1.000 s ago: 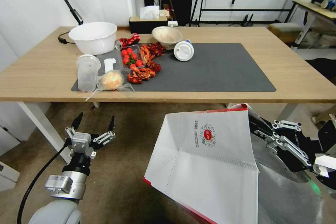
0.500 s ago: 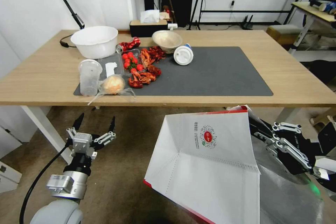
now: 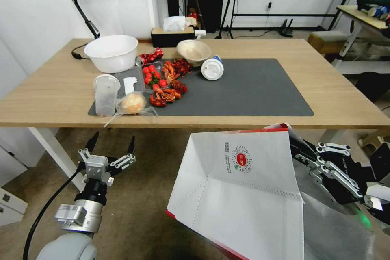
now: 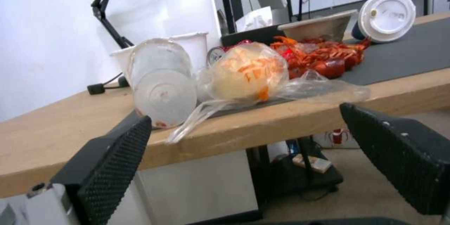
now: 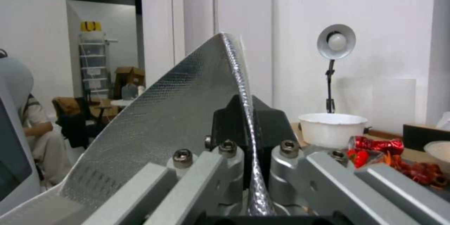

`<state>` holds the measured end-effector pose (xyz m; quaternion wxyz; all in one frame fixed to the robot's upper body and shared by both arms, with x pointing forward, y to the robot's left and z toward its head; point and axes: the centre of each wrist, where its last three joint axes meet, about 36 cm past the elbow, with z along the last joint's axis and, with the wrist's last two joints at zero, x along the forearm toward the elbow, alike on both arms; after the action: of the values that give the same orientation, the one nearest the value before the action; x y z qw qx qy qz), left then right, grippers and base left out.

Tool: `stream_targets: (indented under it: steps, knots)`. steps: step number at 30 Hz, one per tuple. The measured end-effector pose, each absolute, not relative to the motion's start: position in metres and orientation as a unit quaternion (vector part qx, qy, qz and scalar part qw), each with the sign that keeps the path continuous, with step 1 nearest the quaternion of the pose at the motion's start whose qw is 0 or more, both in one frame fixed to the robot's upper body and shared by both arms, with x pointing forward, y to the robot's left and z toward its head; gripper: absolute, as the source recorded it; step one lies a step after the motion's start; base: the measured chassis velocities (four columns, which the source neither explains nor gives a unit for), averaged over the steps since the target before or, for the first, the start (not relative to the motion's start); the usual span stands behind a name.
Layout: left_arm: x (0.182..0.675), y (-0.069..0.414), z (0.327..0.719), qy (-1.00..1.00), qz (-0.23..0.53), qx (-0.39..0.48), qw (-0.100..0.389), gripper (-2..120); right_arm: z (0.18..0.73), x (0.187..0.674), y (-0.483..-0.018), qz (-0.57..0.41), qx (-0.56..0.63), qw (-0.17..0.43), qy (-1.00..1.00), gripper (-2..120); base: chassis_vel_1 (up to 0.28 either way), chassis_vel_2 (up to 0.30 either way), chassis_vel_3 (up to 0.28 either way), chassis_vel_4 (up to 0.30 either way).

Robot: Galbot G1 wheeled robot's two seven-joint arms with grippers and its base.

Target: Pick up the food delivery bag from the floor and place it on the table.

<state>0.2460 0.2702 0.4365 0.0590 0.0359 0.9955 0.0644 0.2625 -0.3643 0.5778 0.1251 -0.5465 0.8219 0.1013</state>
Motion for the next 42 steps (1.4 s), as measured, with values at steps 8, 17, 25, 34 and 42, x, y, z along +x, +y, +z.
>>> stream_targets:
  steps: [8,17,25,34,42]
  knots:
    - [0.2460,0.2687,0.4360,0.995,0.064,0.038,0.060,100,0.5773,0.2599,-0.3632,0.103,-0.546,0.125,0.822,0,0.000,0.000,0.000,0.000]
    - [0.2461,0.2692,0.4360,0.995,0.065,0.039,0.063,100,0.5779,0.2576,-0.3628,0.103,-0.545,0.124,0.823,0,0.000,0.000,0.000,0.000]
    - [0.2457,0.2693,0.4352,0.995,0.066,0.041,0.063,100,0.5785,0.2557,-0.3624,0.102,-0.544,0.124,0.824,0,0.000,0.000,0.000,0.000]
    - [0.2439,0.2675,0.4362,0.995,0.059,0.044,0.068,100,0.5781,0.2546,-0.3615,0.101,-0.544,0.123,0.824,0,0.000,0.000,0.000,0.000]
    - [0.2437,0.2667,0.4363,0.994,0.049,0.048,0.083,100,0.5783,0.2540,-0.3622,0.099,-0.544,0.122,0.824,0,0.000,0.000,0.000,0.000]
